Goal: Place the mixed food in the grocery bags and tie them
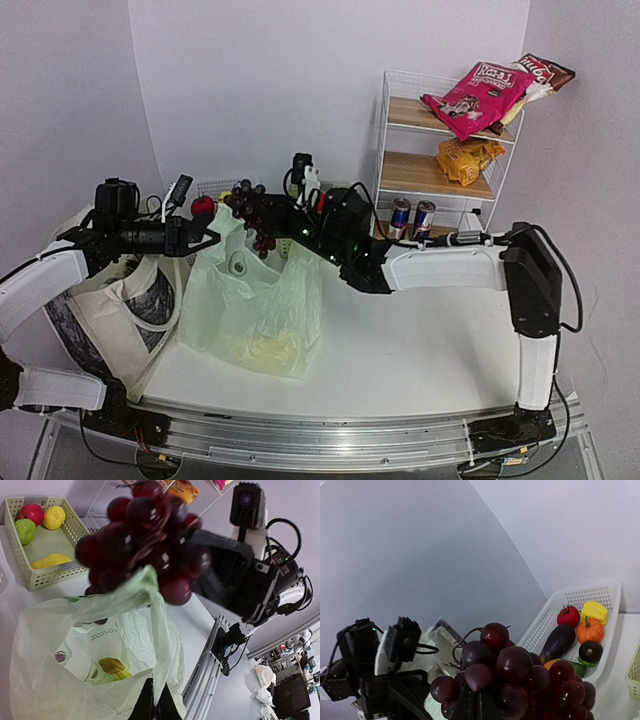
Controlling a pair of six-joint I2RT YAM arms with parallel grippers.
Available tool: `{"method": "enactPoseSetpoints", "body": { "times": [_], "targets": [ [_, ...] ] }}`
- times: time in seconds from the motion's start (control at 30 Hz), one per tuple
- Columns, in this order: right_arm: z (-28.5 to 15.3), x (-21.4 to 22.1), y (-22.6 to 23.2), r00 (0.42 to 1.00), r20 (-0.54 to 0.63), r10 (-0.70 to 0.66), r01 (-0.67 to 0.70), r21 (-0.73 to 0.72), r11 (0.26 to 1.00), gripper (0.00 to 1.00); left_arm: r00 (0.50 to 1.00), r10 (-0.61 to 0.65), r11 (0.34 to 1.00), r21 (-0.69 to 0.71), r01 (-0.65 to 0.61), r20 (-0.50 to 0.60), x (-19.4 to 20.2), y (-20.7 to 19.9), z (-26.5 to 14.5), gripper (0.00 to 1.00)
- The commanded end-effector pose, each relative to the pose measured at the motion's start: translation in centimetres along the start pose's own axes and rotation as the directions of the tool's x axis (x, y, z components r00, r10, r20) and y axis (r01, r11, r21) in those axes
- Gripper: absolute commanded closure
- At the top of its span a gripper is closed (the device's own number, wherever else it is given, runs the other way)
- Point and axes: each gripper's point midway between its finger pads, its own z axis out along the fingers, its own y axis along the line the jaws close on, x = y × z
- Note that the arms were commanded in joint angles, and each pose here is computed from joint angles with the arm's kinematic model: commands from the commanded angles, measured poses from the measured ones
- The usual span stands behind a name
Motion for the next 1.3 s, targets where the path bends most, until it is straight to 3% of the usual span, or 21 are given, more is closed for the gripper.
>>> {"method": "enactPoseSetpoints", "body": {
  "times": [0.0,0.27,0.5,0.77,0.9,1.13,1.23,1.27],
  "targets": [
    [-0.3,0.1,2.6,0.994,0.072,0.078,-0.074,-0.061,0.995,1.00,0.998,0.007,1.000,0.022,-0.008,0.056,-1.7,-0.8,-0.3,1.00],
    [-3.7,0.5,4.7,0.992,0.015,0.121,-0.121,-0.039,0.992,1.00,0.992,0.057,0.998,-0.039,-0.053,0.109,-2.9,0.3,-0.5,1.00],
    [-4.9,4.2,4.3,0.963,-0.196,0.186,-0.173,0.086,0.981,1.00,0.970,0.220,0.976,-0.029,-0.218,0.107,-3.3,-0.6,-0.7,1.00],
    [-5.0,11.2,2.1,0.855,-0.473,0.215,-0.131,0.205,0.970,1.00,0.960,0.264,0.955,0.111,-0.274,0.096,-2.4,-4.0,-1.4,1.00],
    [-4.9,13.1,3.1,0.796,-0.578,0.181,-0.112,0.153,0.982,1.00,0.964,0.252,0.958,0.115,-0.261,0.090,-2.0,-4.2,-1.6,1.00],
    [-8.2,16.8,4.2,0.601,-0.797,0.065,-0.044,0.048,0.998,1.00,0.946,0.304,0.943,0.104,-0.315,0.112,-2.9,-4.6,-1.9,1.00],
    [-8.8,17.3,2.8,0.586,-0.809,0.052,0.016,0.076,0.997,0.98,0.946,0.308,0.942,0.106,-0.318,0.101,-2.4,-4.6,-1.9,1.00],
    [-8.7,17.1,2.5,0.594,-0.803,0.041,0.037,0.077,0.996,0.92,0.946,0.310,0.942,0.104,-0.319,0.095,-2.2,-4.6,-2.0,1.00]
  ]
}}
